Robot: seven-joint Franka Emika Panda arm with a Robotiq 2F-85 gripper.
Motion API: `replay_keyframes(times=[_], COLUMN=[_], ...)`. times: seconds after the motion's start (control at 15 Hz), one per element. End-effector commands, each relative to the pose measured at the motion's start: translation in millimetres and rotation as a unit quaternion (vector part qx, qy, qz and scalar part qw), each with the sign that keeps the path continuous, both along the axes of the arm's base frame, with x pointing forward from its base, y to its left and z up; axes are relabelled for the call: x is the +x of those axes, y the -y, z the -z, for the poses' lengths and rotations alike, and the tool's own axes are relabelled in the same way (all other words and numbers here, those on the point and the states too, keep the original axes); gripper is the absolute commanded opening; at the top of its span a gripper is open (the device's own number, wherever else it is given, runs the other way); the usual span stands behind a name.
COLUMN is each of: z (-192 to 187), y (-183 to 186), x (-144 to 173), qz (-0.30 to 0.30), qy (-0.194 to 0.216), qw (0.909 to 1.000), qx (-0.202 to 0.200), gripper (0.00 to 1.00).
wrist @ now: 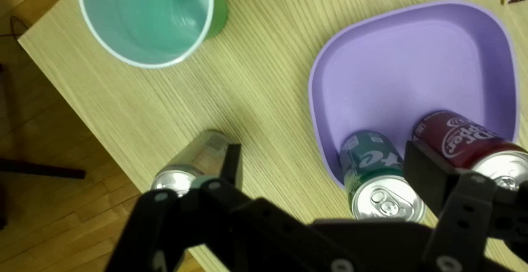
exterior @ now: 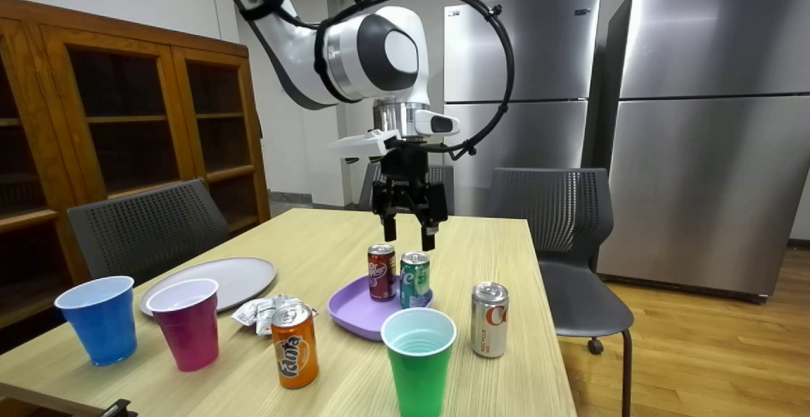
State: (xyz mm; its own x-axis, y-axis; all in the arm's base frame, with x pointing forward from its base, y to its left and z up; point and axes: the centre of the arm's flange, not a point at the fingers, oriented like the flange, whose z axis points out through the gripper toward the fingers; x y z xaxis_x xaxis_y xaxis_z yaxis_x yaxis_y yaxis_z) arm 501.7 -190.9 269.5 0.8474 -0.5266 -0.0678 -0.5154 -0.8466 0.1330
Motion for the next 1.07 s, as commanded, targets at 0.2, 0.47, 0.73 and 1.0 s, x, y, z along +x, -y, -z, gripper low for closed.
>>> replay_keyframes(times=[0.2, 0.47, 0.73, 1.0], z=[-7, -2, 14, 33], y=[-4, -8, -10, -5], x=[-60, -85, -102, -113], qz=[0.002, 0.002, 0.009, 0.019], qy=[-0.009, -0.023, -0.031, -0.023], qw=[0.9999, 0.9995, 0.9994, 0.9996], qx=[-0.013, -0.021, -0.011, -0.004], gripper=[1.0, 1.0, 1.0, 1.0])
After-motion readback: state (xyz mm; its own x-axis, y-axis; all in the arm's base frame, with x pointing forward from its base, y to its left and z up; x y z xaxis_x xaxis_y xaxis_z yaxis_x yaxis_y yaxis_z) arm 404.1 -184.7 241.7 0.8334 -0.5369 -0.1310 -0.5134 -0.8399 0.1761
